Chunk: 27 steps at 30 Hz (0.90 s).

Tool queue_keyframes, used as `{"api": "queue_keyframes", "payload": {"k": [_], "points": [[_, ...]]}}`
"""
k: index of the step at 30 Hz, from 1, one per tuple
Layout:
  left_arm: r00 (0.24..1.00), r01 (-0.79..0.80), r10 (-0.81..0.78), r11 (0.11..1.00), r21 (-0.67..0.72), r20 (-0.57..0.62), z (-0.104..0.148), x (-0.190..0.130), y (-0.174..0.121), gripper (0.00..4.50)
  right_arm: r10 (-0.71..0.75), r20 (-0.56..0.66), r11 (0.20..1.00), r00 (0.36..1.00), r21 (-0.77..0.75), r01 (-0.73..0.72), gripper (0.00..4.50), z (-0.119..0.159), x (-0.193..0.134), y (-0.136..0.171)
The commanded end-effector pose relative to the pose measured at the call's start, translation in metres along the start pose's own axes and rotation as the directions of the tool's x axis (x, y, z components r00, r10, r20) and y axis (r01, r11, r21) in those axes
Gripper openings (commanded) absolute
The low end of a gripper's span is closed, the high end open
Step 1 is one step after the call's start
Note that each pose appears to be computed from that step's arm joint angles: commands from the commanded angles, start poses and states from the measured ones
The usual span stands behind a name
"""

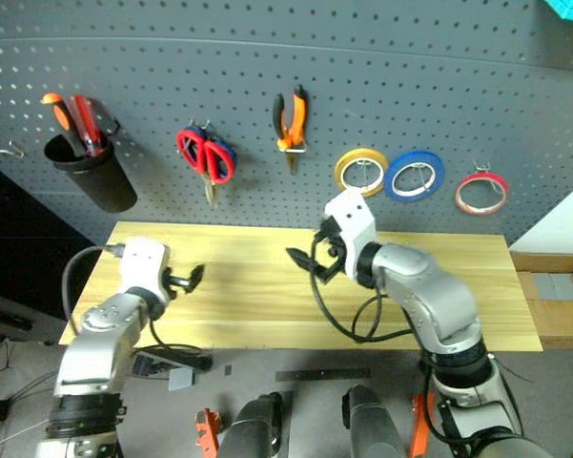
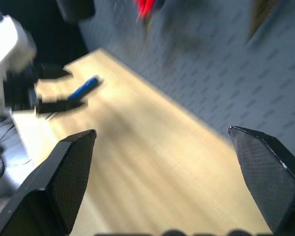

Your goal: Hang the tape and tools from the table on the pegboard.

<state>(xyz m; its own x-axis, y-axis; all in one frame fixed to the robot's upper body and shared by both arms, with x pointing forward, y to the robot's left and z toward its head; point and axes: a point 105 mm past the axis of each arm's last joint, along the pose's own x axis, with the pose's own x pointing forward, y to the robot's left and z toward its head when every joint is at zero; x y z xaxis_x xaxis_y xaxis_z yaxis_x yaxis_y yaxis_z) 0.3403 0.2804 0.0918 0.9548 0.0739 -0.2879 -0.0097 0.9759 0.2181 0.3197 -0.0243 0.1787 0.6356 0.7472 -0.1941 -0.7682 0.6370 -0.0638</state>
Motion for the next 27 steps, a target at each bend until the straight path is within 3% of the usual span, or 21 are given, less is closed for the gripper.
{"api": "queue_keyframes", "payload": {"k": [1, 5, 12, 24, 27], "points": [[0.994, -0.103, 0.100, 0.990, -0.098, -0.044, 0.002, 0.001, 0.031, 4.29, 0.024, 0.006, 0.999, 1.000, -0.021, -0.024, 4.50, 0.013, 0.010, 0.014], [0.982, -0.150, 0.120, 0.965, -0.215, -0.146, -0.007, 0.014, 0.051, 4.29, 0.057, -0.049, 0.998, 0.997, -0.009, -0.058, 4.50, 0.017, 0.033, 0.028], [0.965, -0.173, 0.101, 0.938, -0.301, -0.240, -0.016, 0.037, 0.066, 4.29, 0.113, -0.075, 0.991, 0.991, -0.070, -0.118, 4.50, 0.030, 0.053, 0.049], [0.947, -0.239, 0.133, 0.901, -0.363, -0.292, -0.023, 0.057, 0.071, 4.29, 0.128, -0.076, 0.981, 0.989, -0.137, -0.137, 4.50, 0.039, 0.057, 0.055], [0.946, -0.255, 0.154, 0.898, -0.359, -0.286, -0.021, 0.059, 0.074, 3.76, 0.124, -0.078, 0.981, 0.989, -0.143, -0.134, 4.50, 0.040, 0.057, 0.053]]}}
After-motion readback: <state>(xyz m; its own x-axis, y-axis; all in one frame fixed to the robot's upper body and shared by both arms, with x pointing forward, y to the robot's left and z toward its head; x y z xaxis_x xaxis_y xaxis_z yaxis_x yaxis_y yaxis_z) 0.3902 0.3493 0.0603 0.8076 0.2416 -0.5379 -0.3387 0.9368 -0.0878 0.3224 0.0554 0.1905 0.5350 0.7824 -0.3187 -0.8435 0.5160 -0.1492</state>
